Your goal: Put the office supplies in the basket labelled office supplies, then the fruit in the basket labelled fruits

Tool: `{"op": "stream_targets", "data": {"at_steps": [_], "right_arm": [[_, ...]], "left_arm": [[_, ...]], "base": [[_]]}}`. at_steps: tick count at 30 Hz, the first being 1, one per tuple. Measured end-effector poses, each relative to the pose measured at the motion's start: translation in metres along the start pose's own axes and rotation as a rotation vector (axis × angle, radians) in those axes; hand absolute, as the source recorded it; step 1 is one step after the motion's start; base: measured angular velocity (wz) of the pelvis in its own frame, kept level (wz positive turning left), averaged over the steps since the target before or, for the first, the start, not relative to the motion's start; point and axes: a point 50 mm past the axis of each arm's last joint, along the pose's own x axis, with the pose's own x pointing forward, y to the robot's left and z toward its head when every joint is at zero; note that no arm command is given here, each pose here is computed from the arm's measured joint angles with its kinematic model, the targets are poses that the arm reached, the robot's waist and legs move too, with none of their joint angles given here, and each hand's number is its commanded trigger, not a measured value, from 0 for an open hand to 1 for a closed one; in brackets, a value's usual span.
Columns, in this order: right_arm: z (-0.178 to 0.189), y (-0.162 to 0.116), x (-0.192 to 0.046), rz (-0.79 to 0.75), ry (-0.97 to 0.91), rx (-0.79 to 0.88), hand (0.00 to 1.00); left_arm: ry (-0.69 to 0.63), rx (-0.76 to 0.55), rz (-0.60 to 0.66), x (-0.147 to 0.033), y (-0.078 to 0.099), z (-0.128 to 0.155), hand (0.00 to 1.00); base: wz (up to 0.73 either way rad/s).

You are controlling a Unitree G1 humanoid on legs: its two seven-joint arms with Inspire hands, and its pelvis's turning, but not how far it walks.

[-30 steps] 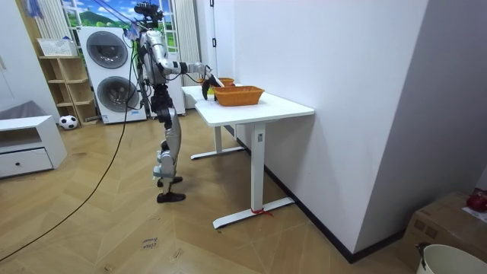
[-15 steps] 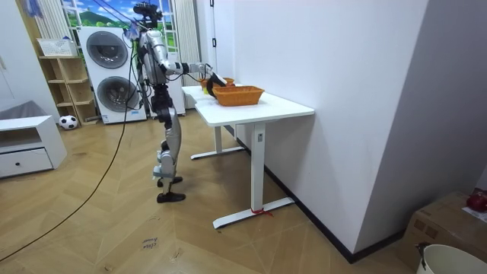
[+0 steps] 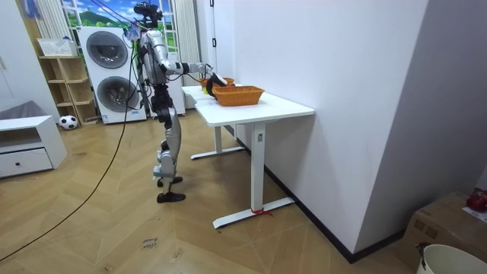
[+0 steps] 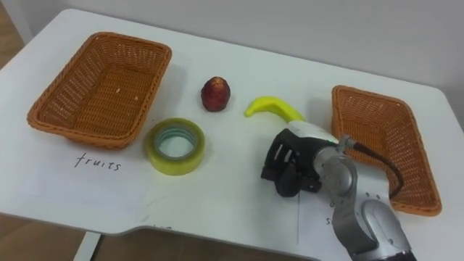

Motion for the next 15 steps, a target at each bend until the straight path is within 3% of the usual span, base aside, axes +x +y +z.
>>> {"op": "stream_targets", "data": {"at_steps": [15], "right_arm": [[0.014, -0.011, -0.016, -0.08, -0.103, -0.009, 1.0]], "left_arm": [[-0.022, -0.017, 0.019, -0.001, -0.008, -0.003, 0.0]], "base": [[-0.02]]}}
